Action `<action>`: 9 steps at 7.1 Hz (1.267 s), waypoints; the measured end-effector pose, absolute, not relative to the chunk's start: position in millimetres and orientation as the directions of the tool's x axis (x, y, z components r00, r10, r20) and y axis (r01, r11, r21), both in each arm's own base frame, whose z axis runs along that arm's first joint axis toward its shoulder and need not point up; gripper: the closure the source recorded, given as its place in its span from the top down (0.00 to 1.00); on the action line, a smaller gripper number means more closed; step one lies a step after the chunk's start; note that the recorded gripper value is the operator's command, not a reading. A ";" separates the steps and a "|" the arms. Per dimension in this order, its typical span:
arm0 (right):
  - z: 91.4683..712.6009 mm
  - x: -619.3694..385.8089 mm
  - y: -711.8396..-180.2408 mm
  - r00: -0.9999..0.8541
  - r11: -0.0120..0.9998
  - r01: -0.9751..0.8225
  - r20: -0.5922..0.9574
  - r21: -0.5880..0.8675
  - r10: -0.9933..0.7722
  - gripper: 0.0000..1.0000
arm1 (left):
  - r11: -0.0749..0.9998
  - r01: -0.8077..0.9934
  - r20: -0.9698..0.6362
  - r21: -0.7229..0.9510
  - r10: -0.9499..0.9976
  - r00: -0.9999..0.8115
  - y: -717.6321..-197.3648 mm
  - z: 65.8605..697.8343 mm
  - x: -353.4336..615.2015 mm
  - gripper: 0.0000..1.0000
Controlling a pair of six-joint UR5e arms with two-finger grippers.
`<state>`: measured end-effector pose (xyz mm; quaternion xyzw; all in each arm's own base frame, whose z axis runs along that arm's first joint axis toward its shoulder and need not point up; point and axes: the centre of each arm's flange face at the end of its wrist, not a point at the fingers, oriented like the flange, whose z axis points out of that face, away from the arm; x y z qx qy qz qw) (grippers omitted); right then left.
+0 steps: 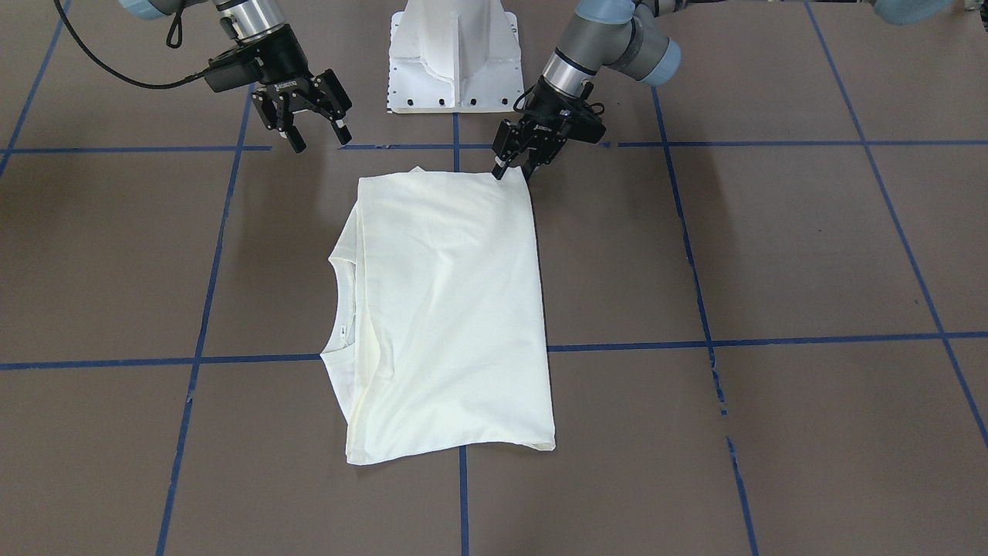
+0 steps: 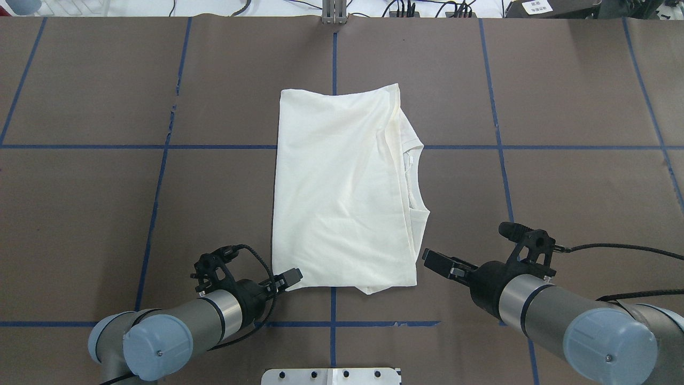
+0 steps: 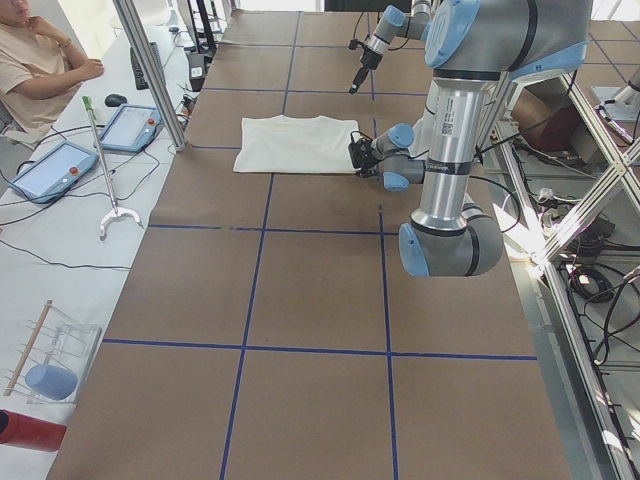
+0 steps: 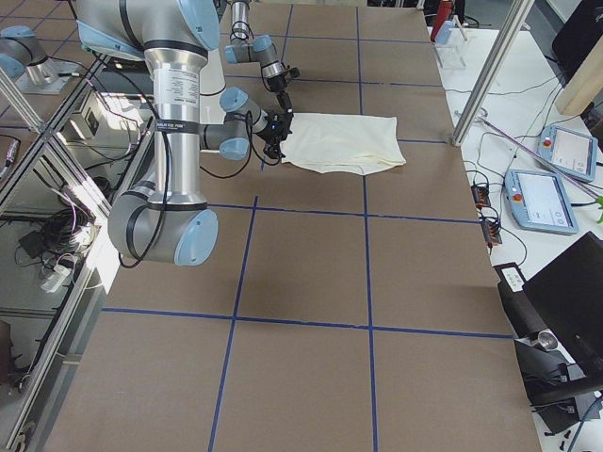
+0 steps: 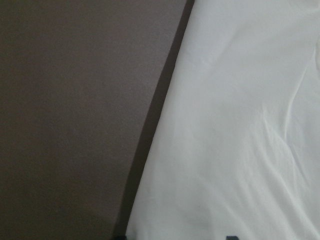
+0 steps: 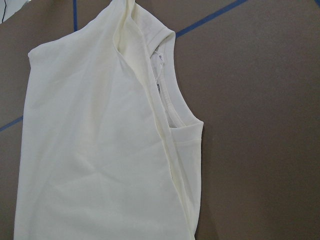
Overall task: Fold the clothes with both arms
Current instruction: 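Lower both grippers and grasp the near edge of the folded shirt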
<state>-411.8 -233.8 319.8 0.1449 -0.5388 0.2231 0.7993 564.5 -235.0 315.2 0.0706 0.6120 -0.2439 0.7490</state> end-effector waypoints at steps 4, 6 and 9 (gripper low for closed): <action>319.5 -413.6 -234.0 0.316 0.856 -0.518 0.926 -0.014 0.207 0.96 | 0.873 0.452 -0.954 -0.183 -0.269 0.133 -237.4 314.5 559.7 0.00; 309.5 -432.8 -237.4 0.295 0.821 -0.564 0.908 -0.087 0.299 0.92 | 0.874 0.451 -0.956 -0.182 -0.264 0.126 -237.8 310.2 557.3 0.00; 285.7 -493.2 -256.1 0.361 0.751 -0.651 0.826 -0.109 0.433 0.99 | 0.874 0.448 -0.959 -0.189 -0.262 0.108 -237.1 301.7 553.0 0.00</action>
